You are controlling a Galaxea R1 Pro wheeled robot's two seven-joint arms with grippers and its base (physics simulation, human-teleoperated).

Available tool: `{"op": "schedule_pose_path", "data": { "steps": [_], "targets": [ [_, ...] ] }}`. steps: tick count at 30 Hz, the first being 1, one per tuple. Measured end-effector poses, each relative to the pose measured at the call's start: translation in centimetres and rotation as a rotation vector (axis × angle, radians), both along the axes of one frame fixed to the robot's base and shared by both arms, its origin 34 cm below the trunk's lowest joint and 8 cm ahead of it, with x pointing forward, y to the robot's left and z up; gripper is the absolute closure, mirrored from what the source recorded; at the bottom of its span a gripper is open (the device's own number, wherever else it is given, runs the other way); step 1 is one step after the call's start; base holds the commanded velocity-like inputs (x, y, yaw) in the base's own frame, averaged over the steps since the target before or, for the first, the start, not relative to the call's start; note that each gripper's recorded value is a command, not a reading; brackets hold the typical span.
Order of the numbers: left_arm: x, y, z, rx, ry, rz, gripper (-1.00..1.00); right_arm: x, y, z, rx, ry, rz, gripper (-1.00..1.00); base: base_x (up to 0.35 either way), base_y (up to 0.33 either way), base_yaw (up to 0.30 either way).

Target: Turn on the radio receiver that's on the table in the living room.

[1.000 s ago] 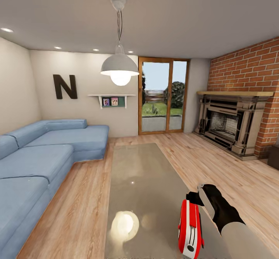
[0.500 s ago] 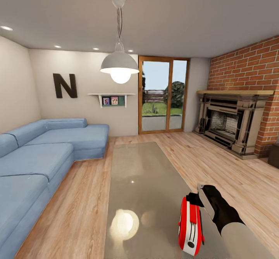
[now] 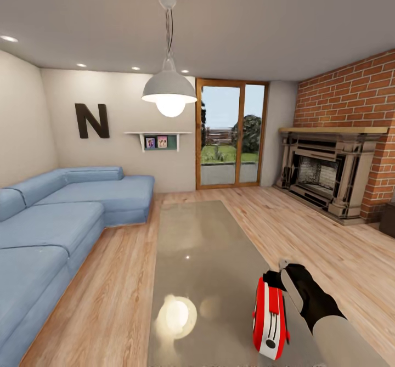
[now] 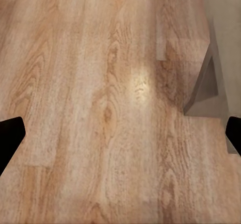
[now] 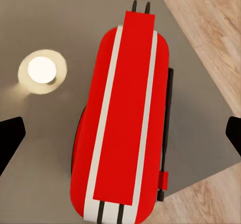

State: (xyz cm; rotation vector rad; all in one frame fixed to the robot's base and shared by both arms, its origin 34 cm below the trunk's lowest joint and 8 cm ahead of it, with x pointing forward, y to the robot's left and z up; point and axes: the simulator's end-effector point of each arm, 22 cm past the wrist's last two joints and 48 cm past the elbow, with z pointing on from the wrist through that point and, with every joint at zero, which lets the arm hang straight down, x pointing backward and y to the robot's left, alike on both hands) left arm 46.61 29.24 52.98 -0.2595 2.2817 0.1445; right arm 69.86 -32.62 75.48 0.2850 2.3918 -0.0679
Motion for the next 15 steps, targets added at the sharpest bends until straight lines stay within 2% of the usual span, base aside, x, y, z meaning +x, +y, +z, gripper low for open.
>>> {"op": "schedule_pose_path", "data": {
  "steps": [15],
  "targets": [
    [-0.3,0.0,-2.8,0.000,0.000,0.000,-1.00,-0.6,0.0,-3.5,0.002,0.014,-0.001,-1.00,0.000,0.000,0.000]
  ]
}}
